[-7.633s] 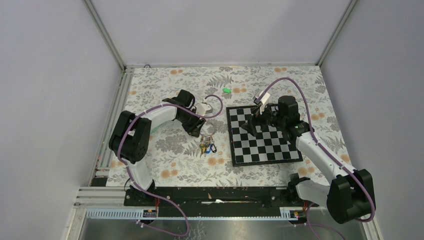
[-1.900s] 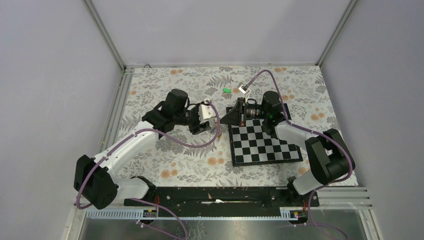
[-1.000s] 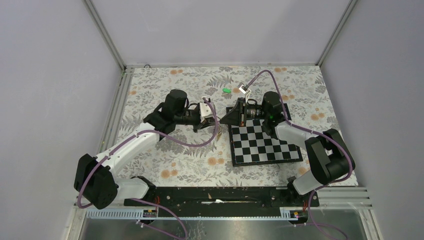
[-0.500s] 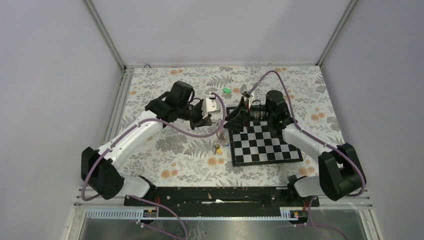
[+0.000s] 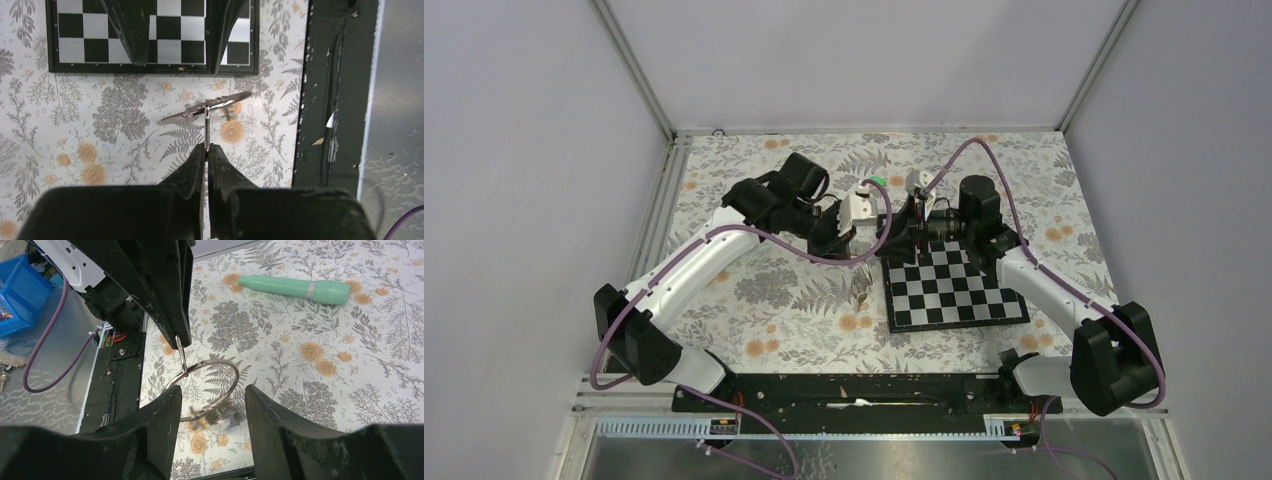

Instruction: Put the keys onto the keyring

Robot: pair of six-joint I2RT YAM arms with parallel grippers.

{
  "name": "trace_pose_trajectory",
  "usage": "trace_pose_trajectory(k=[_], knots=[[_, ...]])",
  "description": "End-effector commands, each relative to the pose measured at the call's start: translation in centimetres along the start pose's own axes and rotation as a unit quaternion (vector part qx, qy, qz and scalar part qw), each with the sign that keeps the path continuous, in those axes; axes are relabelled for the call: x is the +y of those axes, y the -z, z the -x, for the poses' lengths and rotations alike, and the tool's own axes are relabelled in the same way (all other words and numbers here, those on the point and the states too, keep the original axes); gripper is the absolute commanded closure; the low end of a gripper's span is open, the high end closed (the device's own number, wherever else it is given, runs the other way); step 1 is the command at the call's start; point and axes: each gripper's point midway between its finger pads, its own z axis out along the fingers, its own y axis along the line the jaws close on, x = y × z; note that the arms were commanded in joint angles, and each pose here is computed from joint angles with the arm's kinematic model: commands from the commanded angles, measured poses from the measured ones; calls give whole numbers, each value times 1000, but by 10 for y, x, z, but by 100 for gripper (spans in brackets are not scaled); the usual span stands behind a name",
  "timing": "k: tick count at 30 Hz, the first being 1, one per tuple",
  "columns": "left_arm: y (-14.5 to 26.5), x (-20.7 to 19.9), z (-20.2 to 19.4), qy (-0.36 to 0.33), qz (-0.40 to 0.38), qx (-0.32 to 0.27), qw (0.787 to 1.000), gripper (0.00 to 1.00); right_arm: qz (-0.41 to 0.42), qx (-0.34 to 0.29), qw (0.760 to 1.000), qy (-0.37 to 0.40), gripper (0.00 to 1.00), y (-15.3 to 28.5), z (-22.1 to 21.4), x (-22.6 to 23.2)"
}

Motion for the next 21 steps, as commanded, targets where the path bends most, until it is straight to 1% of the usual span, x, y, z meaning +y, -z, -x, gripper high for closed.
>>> trace_pose_trajectory(k=[1, 9, 17, 21], knots=[[9, -9, 41, 4, -22, -70, 997, 100, 34, -23, 999, 32, 43, -2, 17, 19], [0, -9, 38, 18, -36, -66, 997, 100, 57, -27, 997, 37, 44, -7, 20, 30], [-2, -7, 39, 22, -34, -68, 997, 100, 61, -17, 998, 30, 52, -11, 10, 32], [-2, -5, 39, 21, -28, -71, 997, 100, 63, -14, 998, 25, 52, -16, 7, 33]])
